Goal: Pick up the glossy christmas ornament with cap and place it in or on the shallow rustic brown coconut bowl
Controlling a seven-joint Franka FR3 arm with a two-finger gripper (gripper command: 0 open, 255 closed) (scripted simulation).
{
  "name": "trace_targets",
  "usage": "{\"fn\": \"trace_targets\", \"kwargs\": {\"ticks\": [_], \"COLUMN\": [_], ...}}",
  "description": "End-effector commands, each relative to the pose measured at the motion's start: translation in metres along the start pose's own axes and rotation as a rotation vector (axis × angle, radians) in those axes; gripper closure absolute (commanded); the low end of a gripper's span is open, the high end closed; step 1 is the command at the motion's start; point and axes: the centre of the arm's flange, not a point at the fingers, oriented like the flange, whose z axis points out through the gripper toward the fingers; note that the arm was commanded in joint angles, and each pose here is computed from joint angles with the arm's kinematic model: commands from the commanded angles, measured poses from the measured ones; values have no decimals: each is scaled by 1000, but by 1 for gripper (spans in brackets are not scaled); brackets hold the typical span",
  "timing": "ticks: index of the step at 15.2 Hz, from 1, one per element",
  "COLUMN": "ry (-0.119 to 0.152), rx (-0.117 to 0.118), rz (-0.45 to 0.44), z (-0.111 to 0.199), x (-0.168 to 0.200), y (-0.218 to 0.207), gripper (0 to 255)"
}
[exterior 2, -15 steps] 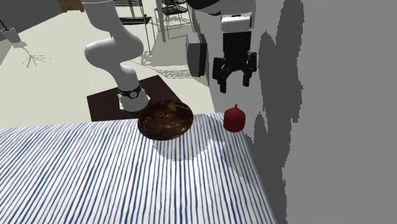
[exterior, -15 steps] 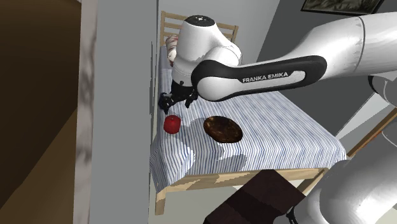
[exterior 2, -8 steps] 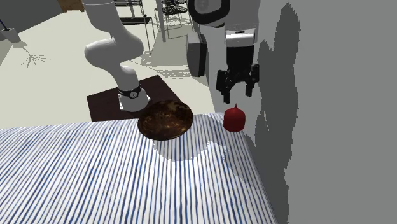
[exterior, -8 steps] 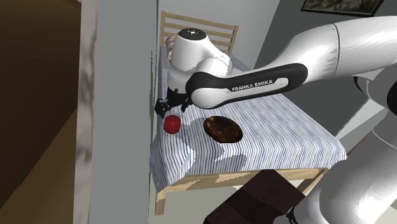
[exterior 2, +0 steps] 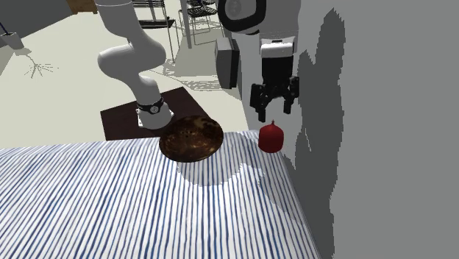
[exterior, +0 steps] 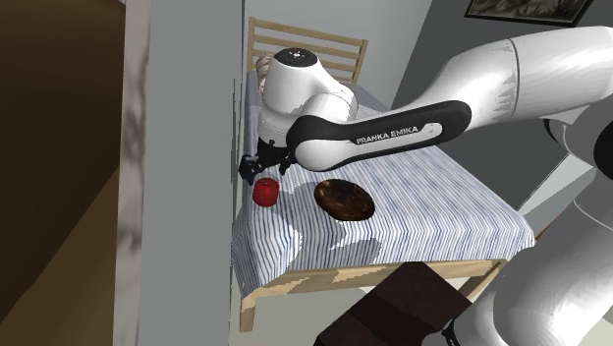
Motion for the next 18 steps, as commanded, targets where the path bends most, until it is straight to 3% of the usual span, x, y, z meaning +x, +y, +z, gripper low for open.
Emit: {"fn": "trace_targets", "kwargs": {"ticks": [1,10,16,17,18], "ry": [0,0,0,0,0], "rx": [0,0,0,0,0], "rz": [0,0,0,0,0], "z": [0,0,-30,-23,-23], "x": [0,0,9,7,7], "y": [0,0,3,3,3], "gripper": [255,255,255,255,0]}}
